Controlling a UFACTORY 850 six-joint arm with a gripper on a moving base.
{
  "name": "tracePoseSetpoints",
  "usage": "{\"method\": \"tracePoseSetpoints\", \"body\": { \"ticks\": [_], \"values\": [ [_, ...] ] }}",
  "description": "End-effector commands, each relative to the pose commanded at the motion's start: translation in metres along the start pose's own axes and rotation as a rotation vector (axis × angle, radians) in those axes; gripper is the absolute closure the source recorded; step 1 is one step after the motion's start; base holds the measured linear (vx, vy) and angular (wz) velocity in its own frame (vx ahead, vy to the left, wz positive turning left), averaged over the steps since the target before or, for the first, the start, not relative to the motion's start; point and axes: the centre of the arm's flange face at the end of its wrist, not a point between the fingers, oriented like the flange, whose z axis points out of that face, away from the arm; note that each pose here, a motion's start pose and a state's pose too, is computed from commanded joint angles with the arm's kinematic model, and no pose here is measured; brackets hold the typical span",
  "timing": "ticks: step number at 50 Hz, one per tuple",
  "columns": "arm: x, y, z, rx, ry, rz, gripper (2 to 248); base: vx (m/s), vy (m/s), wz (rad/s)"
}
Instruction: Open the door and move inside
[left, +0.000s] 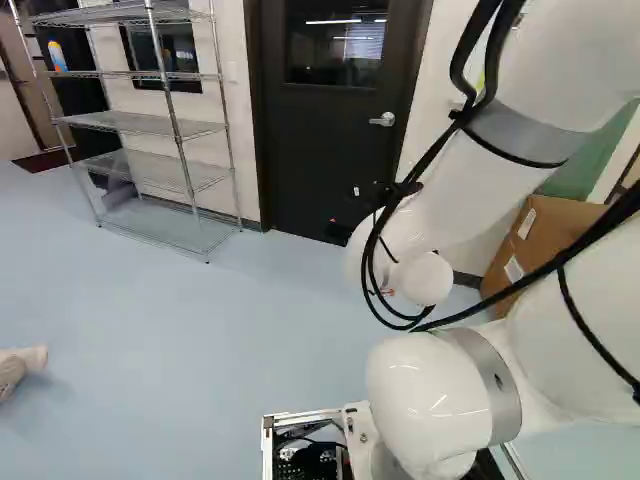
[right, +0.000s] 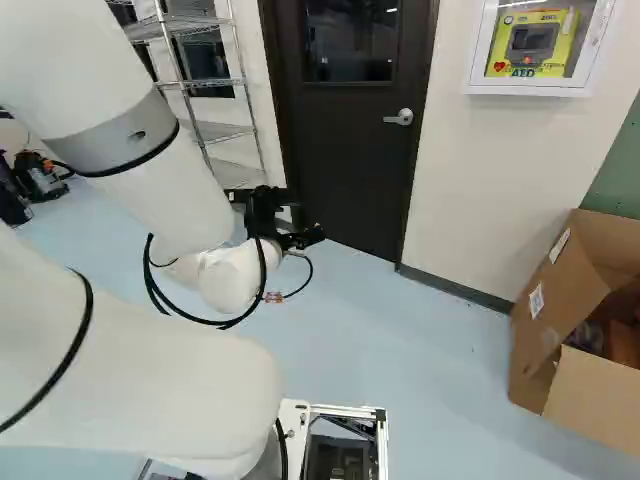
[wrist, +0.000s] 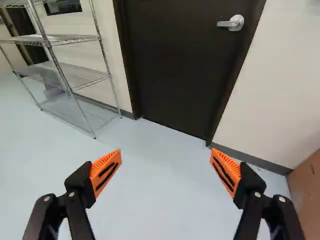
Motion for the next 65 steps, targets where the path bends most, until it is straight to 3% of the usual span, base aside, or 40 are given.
{"method": "tracePoseSetpoints", "body": {
  "ticks": [65],
  "values": [
    [0.0000,0.0000,0.0000,0.000,0.000,0.000,3,0.167,0.009,-0.196]
  ]
}}
